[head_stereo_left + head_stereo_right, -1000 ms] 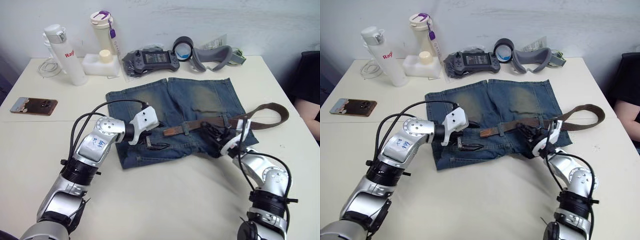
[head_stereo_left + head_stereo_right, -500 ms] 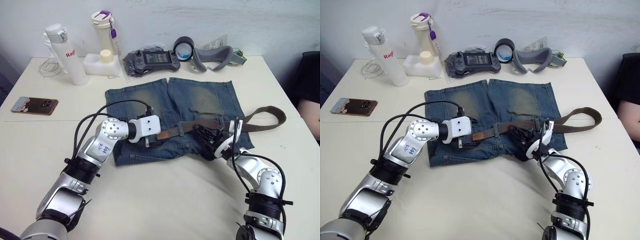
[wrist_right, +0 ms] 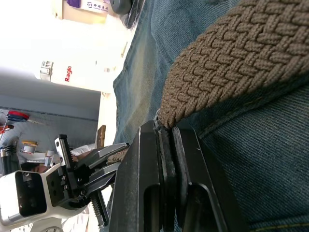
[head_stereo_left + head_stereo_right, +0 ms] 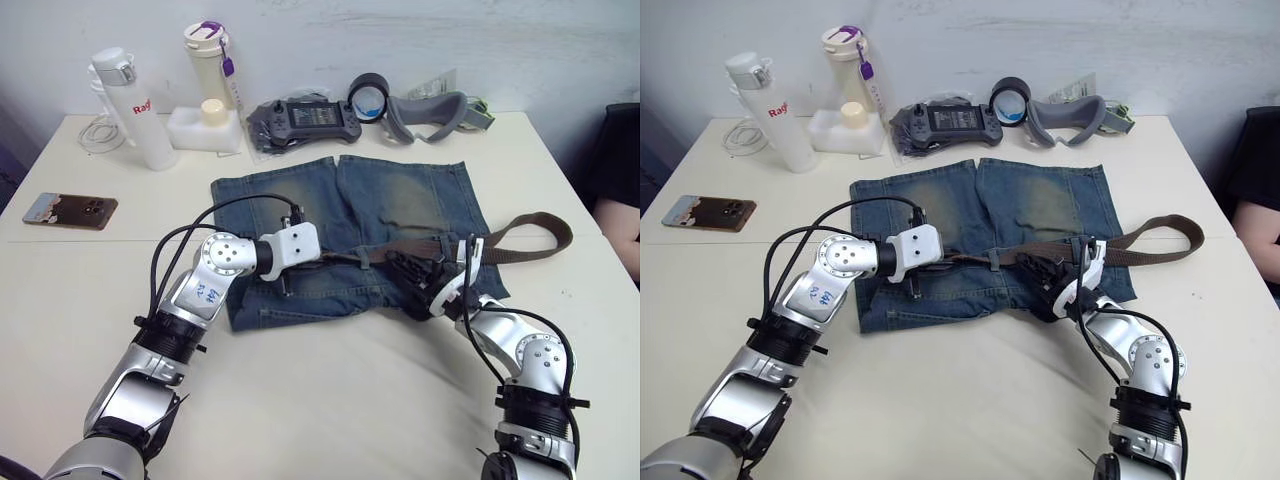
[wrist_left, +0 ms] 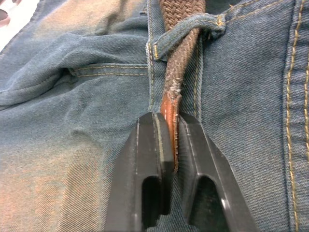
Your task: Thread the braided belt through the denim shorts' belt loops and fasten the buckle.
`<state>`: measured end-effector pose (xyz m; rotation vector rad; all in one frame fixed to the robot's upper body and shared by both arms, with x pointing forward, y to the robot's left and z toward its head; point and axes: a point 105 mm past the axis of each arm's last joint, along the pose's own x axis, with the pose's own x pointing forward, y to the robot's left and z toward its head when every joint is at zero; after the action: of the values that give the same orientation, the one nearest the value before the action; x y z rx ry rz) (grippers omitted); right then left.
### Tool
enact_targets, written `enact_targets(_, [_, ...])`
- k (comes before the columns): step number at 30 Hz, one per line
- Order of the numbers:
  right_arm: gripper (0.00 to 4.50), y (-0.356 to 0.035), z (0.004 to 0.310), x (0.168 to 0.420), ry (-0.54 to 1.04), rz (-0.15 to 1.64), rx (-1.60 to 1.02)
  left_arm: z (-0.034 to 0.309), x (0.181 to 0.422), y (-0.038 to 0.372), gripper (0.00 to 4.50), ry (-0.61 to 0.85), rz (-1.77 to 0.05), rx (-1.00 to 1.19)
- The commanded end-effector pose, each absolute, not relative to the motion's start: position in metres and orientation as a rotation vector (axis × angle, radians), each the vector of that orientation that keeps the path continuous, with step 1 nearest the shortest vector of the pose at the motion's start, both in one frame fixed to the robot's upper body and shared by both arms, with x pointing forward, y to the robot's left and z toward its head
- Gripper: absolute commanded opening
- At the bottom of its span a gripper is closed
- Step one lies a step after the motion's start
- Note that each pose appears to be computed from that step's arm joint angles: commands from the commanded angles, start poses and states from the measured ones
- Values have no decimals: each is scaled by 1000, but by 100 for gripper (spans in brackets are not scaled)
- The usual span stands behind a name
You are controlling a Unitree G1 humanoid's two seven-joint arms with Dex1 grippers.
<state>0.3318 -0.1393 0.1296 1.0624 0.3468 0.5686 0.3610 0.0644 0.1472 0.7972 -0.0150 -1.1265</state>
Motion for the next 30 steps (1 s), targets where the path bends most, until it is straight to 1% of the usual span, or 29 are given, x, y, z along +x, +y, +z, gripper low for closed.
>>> enact_targets(1, [108, -146, 152, 322, 286, 653, 983, 157, 361, 67, 0, -58, -1111, 808])
enact_targets(4, [247, -152, 167, 318, 251, 694, 868, 159, 363, 69, 0, -59, -1101, 808])
enact_targets(6, [344, -152, 171, 314, 263, 725, 716, 163, 363, 71, 0, -63, -1096, 809])
enact_targets(7, [390, -152, 169, 312, 288, 735, 640, 164, 363, 72, 0, -65, -1095, 809])
enact_targets(9, [390, -152, 162, 310, 335, 749, 542, 165, 362, 75, 0, -60, -1095, 824])
enact_targets(10, [374, -154, 156, 312, 364, 732, 487, 164, 361, 78, 0, -52, -1095, 849])
enact_targets(11, [337, -156, 152, 314, 381, 720, 453, 163, 361, 80, 0, -46, -1096, 868])
enact_targets(13, [244, -159, 137, 315, 440, 698, 366, 165, 358, 85, 0, -43, -1090, 873])
enact_targets(14, [209, -164, 127, 317, 474, 670, 303, 168, 358, 89, 0, -38, -1080, 880])
enact_targets(15, [148, -167, 119, 319, 496, 651, 256, 169, 357, 93, 0, -34, -1072, 886])
enact_targets(18, [4, -174, 101, 320, 550, 616, 178, 170, 356, 110, 0, -7, -1029, 953])
enact_targets(20, [4, -178, 88, 318, 595, 607, 131, 166, 352, 126, 0, 35, -1006, 977])
enact_targets(22, [4, -178, 84, 318, 607, 606, 127, 160, 351, 141, 0, 80, -973, 1013])
enact_targets(25, [4, -178, 83, 317, 615, 625, 91, 150, 352, 164, 0, 151, -921, 1148])
enact_targets(30, [4, -185, 89, 322, 603, 618, 77, 154, 350, 178, 0, 191, -883, 1153])
